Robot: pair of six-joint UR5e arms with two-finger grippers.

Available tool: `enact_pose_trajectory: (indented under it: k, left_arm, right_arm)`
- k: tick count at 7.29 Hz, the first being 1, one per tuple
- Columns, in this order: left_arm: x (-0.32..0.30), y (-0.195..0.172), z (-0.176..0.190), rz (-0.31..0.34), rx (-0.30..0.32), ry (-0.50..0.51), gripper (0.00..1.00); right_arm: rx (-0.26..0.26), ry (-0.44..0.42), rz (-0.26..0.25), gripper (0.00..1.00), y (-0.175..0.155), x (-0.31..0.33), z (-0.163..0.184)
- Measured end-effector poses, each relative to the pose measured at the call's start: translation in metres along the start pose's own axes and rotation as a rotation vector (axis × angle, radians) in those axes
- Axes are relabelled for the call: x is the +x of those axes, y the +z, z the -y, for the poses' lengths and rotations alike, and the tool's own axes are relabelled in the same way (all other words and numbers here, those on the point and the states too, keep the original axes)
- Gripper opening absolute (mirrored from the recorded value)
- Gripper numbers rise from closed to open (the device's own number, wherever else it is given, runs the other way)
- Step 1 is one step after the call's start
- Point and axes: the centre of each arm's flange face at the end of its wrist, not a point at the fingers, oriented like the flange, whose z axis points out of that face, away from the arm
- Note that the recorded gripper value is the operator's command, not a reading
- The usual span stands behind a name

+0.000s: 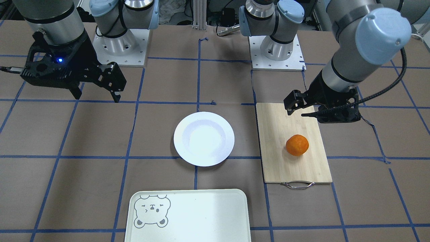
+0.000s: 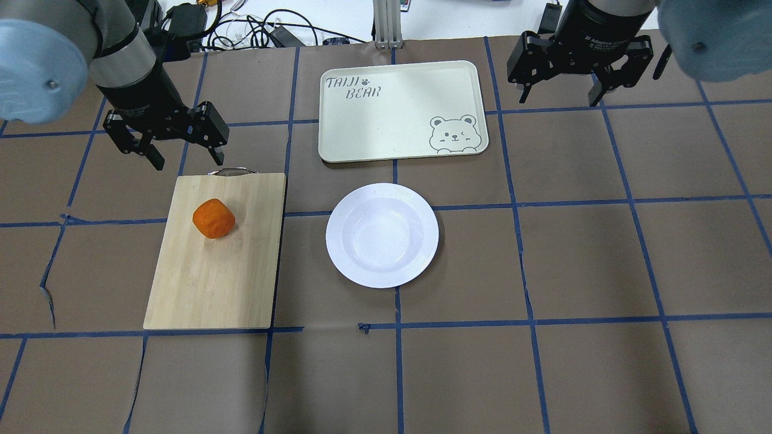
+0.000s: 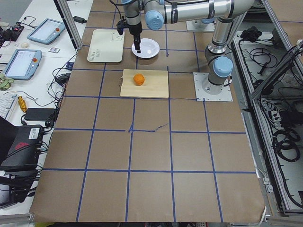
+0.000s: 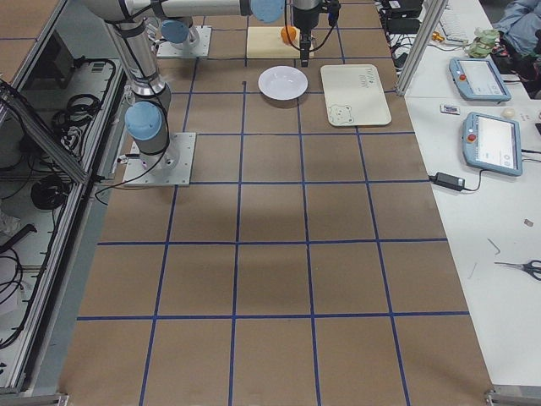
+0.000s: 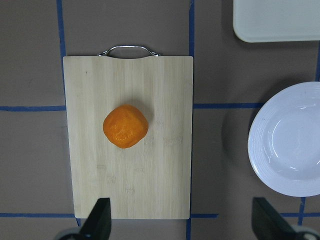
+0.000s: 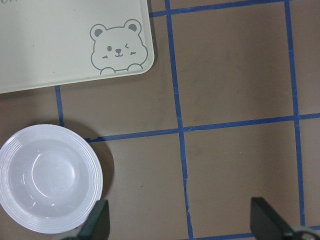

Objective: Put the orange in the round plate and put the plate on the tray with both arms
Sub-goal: 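Move the left gripper down over the orange on the cutting board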

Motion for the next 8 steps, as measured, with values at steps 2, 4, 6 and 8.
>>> enact_pose_trajectory:
  k: [2,4,6,8]
  left_arm:
    - [-0.02,0.039,0.007,-0.013,-0.004,-0.046,1.0]
    - [-0.034,0.073,0.018,-0.021,-0.034,-0.068,1.0]
    - [-0.057,0.107,0.034,-0.033,-0.093,-0.114,1.0]
    - [-0.072,0.14,0.049,-0.039,-0.141,-0.14,1.0]
  right_arm:
    - [0.0,0.0,0.0,1.0,0.0,0.0,0.0]
    - [0.0,0.001,-0.001,1.0,0.0,0.001,0.0]
    - [-0.002,0.001,-0.001,1.0,0.0,0.001,0.0]
    - [-0.002,0.002,-0.002,1.0,0.001,0.001,0.0]
